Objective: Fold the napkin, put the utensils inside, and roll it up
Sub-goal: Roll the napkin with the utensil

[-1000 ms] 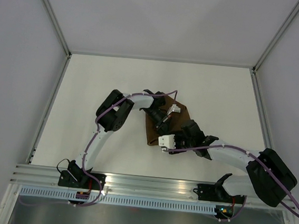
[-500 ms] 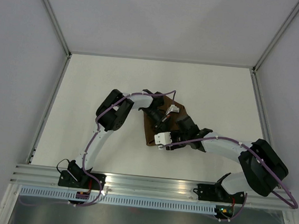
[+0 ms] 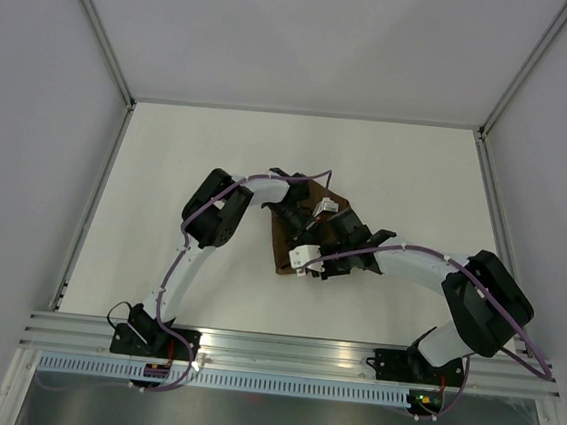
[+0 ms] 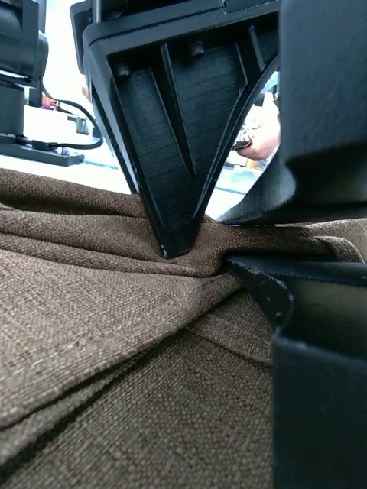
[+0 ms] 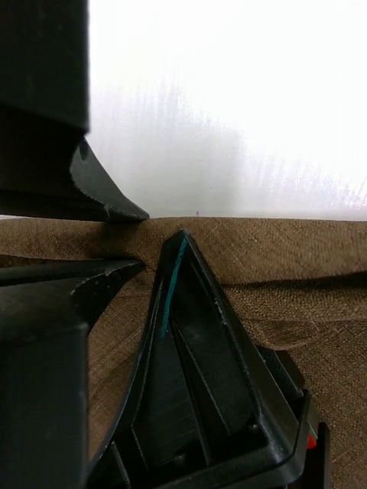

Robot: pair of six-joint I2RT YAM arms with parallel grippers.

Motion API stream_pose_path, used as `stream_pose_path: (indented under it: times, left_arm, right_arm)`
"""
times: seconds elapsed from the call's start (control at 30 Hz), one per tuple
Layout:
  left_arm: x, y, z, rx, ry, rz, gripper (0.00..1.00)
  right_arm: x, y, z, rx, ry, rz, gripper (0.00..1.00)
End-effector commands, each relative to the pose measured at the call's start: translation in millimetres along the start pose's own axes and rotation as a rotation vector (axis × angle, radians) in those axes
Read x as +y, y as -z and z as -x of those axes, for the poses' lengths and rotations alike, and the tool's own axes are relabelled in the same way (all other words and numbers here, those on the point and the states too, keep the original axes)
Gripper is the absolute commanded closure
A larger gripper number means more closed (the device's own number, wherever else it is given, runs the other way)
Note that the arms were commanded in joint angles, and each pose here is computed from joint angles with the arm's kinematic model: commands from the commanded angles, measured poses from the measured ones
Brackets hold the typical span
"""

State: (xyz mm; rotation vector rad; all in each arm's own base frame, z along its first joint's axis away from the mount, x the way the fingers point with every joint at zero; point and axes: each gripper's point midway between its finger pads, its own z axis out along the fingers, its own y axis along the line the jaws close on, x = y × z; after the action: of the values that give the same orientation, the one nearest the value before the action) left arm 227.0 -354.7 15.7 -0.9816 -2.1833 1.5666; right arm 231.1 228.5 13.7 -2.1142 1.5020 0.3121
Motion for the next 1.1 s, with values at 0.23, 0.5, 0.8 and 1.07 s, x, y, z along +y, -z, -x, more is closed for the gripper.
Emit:
stream_pose_path:
  times: [0.23, 0.5, 0.8, 1.07]
  left_arm:
    - [0, 20, 25, -0.072, -0.134, 0.154, 0.62]
    - [-12, 44, 50, -0.246, -0.202, 0.225, 0.62]
    - [-26, 85, 75, -0.486, -0.282, 0.383, 0.65]
    - [-27, 133, 76, -0.790, -0.355, 0.630, 0.73]
  right_arm:
    - [56, 0, -30, 0.010, -0.258, 0.360, 0.86]
    - [63, 0, -32, -0.027, -0.319, 0.472, 0.90]
    - [65, 5, -40, -0.073, -0.411, 0.614, 0.97]
    - [63, 6, -49, -0.083, -0.498, 0.725, 0.97]
